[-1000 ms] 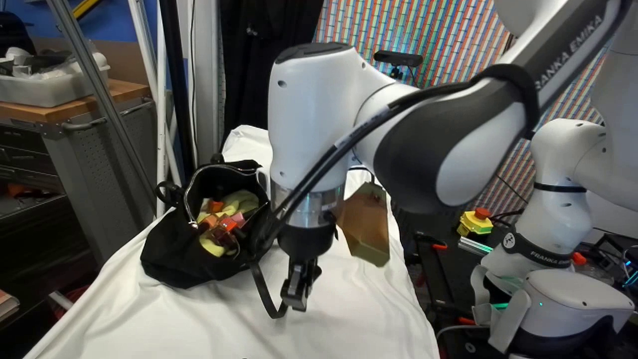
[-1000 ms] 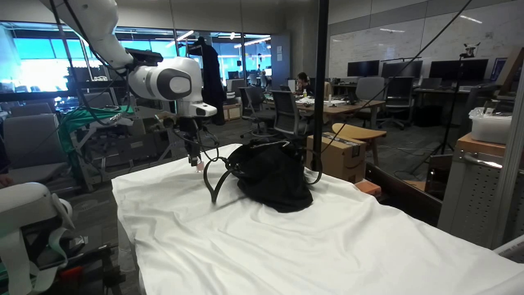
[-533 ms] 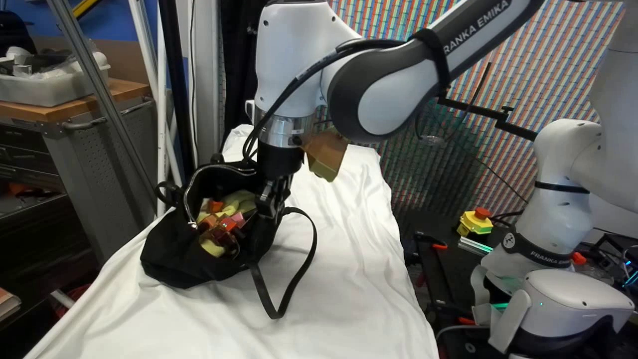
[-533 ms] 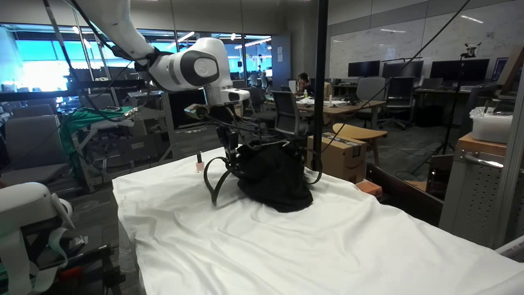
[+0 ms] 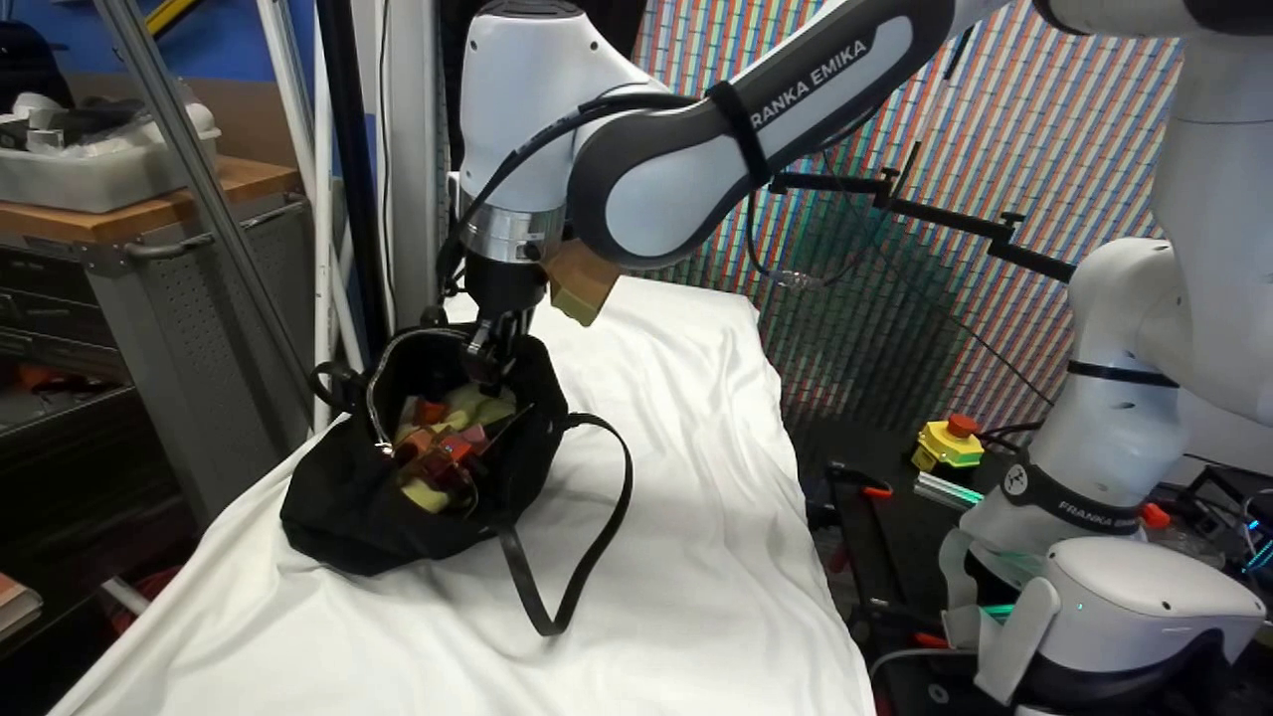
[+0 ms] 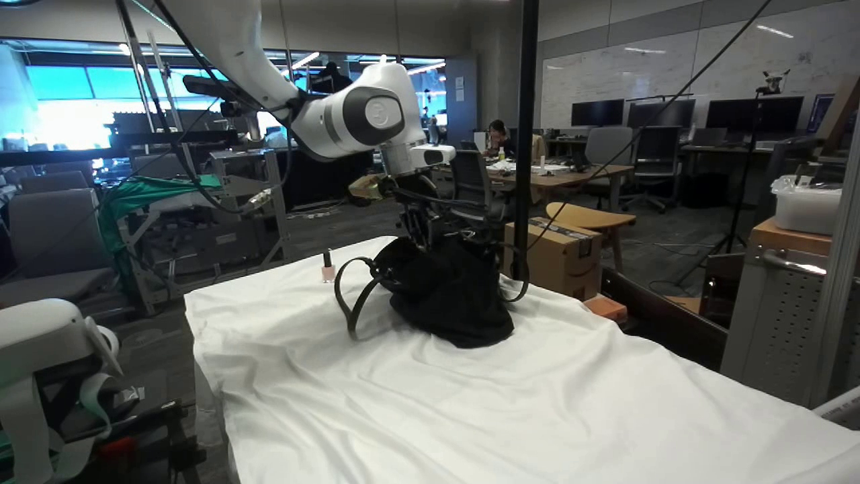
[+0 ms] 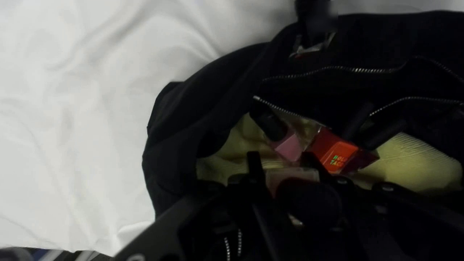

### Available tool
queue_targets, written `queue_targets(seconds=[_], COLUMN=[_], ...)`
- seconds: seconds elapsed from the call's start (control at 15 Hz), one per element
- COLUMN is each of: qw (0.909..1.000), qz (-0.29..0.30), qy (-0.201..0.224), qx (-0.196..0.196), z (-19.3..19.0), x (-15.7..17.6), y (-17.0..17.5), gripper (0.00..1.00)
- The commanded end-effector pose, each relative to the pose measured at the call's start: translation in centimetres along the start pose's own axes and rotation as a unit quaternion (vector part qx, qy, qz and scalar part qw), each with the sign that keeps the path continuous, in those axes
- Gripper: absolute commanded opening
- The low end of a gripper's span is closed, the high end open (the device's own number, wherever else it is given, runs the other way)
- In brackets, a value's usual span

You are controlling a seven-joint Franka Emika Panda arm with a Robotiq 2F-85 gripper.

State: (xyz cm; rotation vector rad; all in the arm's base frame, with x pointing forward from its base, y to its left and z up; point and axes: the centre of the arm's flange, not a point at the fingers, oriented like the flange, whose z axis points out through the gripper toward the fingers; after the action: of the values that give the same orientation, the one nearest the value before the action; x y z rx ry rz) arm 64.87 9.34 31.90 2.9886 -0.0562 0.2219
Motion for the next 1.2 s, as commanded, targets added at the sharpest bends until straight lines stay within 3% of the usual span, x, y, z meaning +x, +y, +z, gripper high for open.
queue_targets(seconds=[0.0, 0.07, 0.4, 0.73, 1.13], qw=[0.9998, 0.9998, 0.9998, 0.9999, 0.9991], qz=[-0.009, -0.008, -0.003, -0.008, -0.039], qy=[0.014, 0.014, 0.017, 0.007, -0.007], qx=[-0.007, -0.007, -0.006, 0.006, 0.016], z=[1.3, 1.7, 2.2, 1.9, 1.4], x=[3.6, 3.9, 4.2, 1.2, -5.2], y=[0.3, 0.3, 0.2, -1.3, -5.8], gripper=[0.50, 0.66, 0.97, 1.00, 1.00])
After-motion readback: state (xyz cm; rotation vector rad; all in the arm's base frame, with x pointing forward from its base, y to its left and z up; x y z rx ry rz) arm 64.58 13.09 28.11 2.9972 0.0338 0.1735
